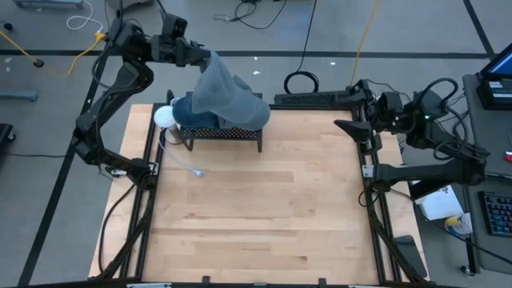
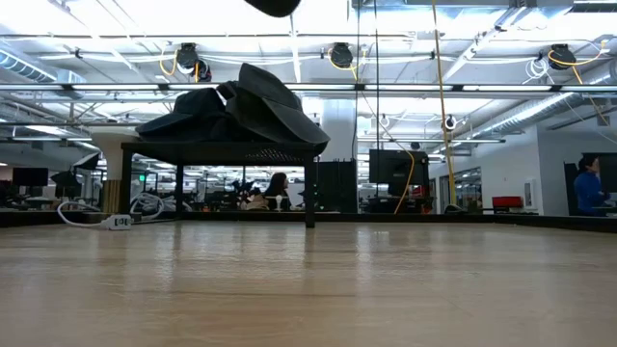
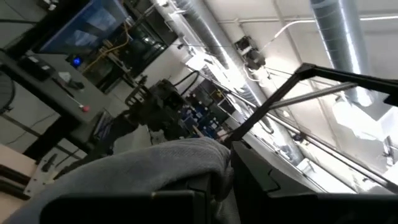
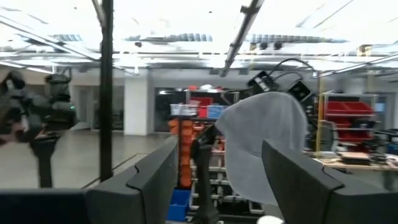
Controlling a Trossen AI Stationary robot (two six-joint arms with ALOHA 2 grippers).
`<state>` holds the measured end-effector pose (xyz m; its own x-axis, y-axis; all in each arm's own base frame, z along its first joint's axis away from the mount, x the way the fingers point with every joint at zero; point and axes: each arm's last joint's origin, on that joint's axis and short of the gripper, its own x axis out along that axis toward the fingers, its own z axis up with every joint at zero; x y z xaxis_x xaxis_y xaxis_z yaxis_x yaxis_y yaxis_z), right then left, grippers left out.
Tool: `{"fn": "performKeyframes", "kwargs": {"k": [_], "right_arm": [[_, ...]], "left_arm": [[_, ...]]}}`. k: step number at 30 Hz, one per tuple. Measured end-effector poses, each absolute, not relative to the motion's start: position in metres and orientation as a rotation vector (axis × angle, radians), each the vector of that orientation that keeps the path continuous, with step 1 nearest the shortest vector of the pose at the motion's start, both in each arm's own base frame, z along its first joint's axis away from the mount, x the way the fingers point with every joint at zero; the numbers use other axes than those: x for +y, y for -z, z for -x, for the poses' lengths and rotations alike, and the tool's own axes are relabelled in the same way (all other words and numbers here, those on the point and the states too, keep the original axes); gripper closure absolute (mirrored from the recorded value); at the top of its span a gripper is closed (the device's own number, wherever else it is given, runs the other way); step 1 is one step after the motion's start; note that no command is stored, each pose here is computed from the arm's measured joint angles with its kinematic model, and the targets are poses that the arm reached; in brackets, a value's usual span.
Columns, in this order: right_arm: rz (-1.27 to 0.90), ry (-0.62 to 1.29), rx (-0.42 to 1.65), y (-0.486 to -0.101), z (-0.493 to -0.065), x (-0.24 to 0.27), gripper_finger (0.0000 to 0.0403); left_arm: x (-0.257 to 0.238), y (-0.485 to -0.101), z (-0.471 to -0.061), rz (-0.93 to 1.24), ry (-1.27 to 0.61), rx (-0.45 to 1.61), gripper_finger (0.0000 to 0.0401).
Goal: Pick & Place hat
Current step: Stack the gray cap on the other gray cap on the shelf
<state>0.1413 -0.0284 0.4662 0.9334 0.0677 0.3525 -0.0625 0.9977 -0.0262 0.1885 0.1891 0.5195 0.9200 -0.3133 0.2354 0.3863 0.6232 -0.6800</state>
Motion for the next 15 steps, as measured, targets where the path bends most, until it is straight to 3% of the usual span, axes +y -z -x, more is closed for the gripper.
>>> {"fn": "performKeyframes", "kwargs": {"k": [7,15], "right_arm": [[0.020,-0.047,-0.365,-0.465,-0.140,-0.029,0.0181],[0.033,-0.045,-0.351,-0.463,-0.142,-0.029,0.0181]], "left_arm": [[0.208,-0.508,-0.199,0.832,0.380,-0.062,0.0362],[0.238,-0.522,-0.227,0.669,0.441,-0.036,0.0362]]}}
